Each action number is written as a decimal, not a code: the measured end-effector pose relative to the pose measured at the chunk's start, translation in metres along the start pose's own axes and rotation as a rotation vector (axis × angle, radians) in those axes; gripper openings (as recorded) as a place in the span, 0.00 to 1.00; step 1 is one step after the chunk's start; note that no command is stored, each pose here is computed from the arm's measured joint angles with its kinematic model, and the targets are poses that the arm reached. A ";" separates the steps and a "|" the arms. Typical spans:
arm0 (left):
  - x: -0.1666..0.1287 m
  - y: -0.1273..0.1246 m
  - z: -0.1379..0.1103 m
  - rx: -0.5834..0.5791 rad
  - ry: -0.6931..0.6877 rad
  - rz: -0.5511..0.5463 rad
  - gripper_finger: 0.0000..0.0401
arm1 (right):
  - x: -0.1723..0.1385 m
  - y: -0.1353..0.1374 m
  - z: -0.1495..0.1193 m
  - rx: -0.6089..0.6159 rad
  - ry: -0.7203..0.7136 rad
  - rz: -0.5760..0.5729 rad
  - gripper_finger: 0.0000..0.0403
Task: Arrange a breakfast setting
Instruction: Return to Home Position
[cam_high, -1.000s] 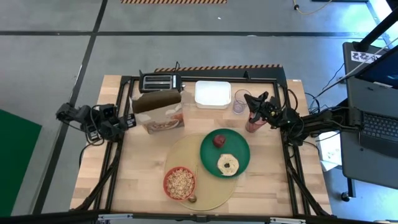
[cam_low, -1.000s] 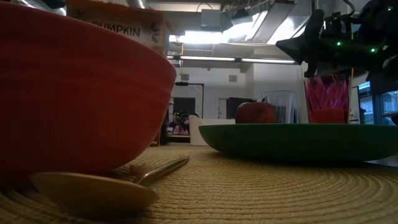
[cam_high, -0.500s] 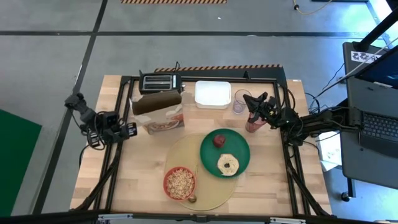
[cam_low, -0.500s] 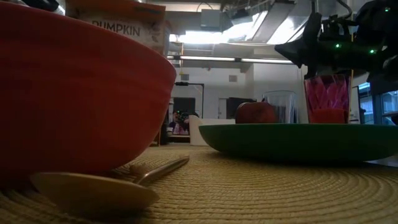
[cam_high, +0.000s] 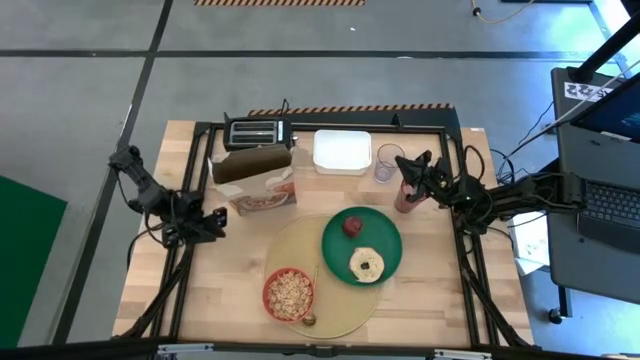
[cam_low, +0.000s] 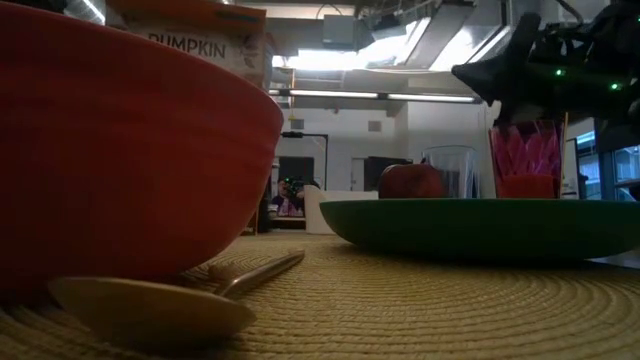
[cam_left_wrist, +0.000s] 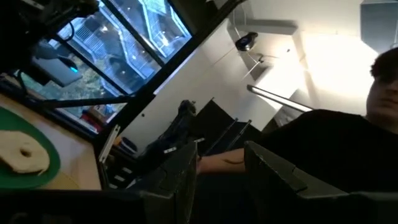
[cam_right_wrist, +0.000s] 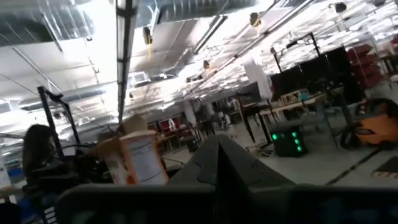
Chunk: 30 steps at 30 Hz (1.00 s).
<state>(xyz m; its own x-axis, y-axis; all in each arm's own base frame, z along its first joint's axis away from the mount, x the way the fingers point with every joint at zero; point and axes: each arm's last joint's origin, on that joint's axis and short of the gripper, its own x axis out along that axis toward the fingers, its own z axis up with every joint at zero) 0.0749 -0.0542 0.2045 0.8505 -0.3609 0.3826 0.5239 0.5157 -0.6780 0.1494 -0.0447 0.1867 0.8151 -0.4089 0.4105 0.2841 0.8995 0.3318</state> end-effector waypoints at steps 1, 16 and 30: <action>0.000 0.000 0.000 0.001 0.000 0.001 0.32 | 0.000 0.001 0.001 0.000 -0.002 0.013 0.01; -0.002 0.014 -0.010 0.060 0.044 0.208 0.32 | 0.003 0.023 0.007 0.026 0.004 0.281 0.01; -0.003 0.017 -0.008 0.072 -0.029 0.305 0.32 | -0.041 0.058 0.048 -0.136 -0.222 0.098 0.01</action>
<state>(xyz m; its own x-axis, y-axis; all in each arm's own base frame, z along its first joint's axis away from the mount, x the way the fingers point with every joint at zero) 0.0814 -0.0510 0.1865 0.9694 -0.1596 0.1866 0.2455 0.6510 -0.7183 0.1088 0.0167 0.2297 0.7156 -0.3295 0.6159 0.2871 0.9426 0.1706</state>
